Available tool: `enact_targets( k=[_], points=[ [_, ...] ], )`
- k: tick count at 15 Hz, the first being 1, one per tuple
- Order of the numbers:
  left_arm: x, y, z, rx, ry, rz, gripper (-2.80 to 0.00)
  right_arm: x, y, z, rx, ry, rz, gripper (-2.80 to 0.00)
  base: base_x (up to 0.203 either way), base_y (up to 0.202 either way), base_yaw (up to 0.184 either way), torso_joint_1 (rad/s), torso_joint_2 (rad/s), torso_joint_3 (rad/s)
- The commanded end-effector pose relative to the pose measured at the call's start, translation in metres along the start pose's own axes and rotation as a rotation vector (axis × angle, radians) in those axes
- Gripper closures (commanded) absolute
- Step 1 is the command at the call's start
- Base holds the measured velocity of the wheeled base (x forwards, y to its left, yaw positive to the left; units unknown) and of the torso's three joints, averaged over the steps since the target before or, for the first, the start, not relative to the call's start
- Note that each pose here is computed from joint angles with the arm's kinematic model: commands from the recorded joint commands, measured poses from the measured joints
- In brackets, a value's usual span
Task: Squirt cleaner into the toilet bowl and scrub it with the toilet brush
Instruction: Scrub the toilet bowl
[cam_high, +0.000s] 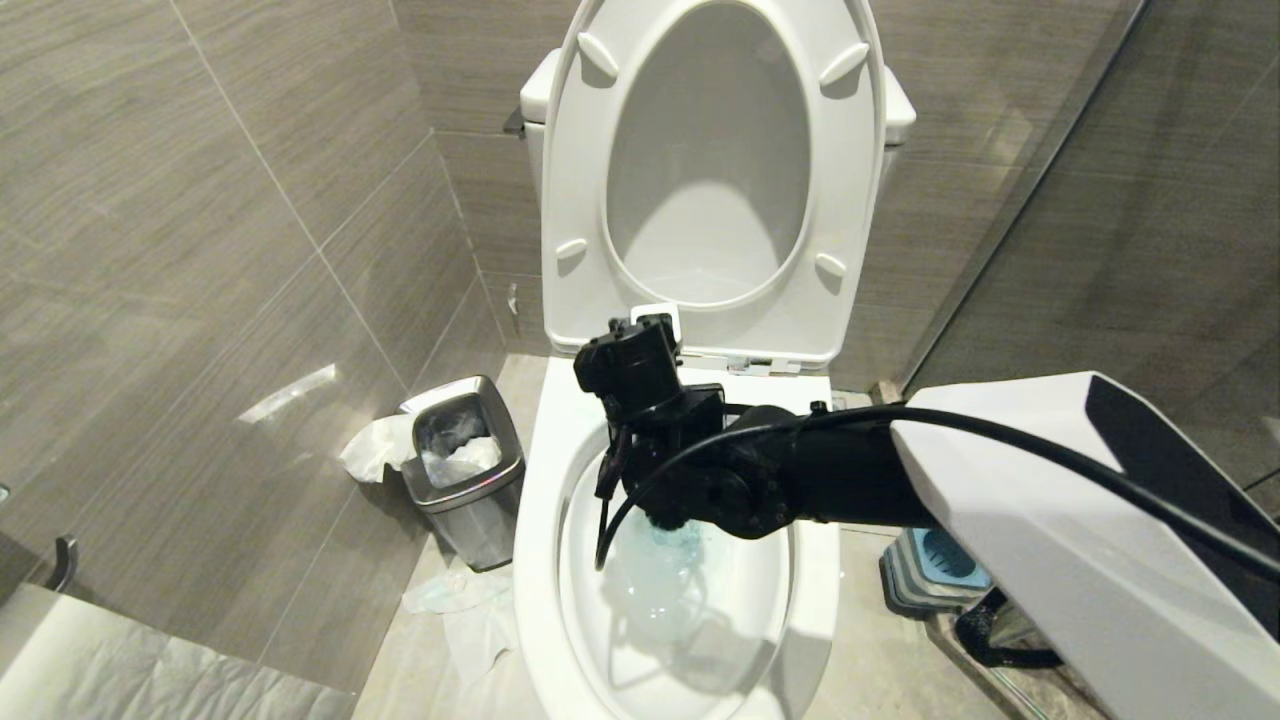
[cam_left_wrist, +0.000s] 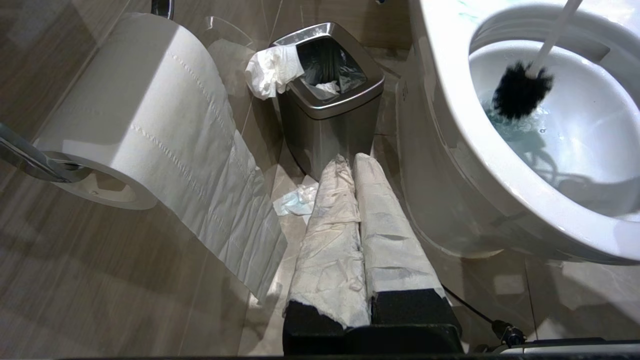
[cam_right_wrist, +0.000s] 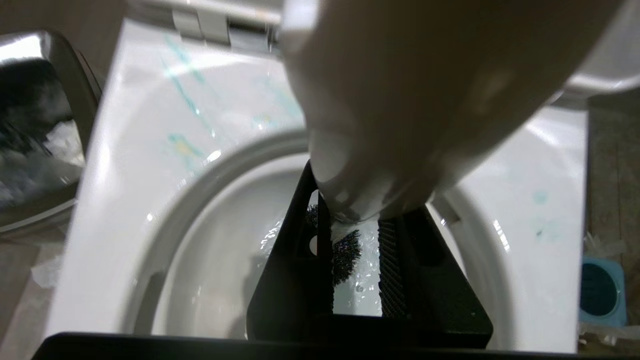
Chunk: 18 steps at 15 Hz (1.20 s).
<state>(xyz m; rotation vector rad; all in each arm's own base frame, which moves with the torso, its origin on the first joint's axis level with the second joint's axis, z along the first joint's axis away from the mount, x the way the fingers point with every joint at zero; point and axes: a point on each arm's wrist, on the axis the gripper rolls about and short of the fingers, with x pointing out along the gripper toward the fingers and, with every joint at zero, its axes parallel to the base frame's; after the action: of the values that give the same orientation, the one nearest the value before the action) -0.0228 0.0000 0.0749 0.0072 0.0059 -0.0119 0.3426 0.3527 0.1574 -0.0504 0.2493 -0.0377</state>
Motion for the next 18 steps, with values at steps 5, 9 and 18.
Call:
enact_targets(
  k=[5, 9, 18],
  points=[
    [0.0, 0.0, 0.0, 0.0, 0.002, 0.0, 0.0, -0.045, -0.021, 0.061, 0.053, -0.09, 0.035, 0.0, 0.0, 0.0, 0.0, 0.0, 0.0, 0.0],
    [0.0, 0.0, 0.0, 0.0, 0.002, 0.0, 0.0, -0.029, -0.007, 0.026, -0.003, -0.034, 0.029, 0.0, 0.0, 0.0, 0.0, 0.0, 0.0, 0.0],
    [0.0, 0.0, 0.0, 0.0, 0.002, 0.0, 0.0, -0.024, 0.019, -0.009, -0.059, -0.001, 0.029, 0.0, 0.0, 0.0, 0.0, 0.0, 0.0, 0.0]
  ],
)
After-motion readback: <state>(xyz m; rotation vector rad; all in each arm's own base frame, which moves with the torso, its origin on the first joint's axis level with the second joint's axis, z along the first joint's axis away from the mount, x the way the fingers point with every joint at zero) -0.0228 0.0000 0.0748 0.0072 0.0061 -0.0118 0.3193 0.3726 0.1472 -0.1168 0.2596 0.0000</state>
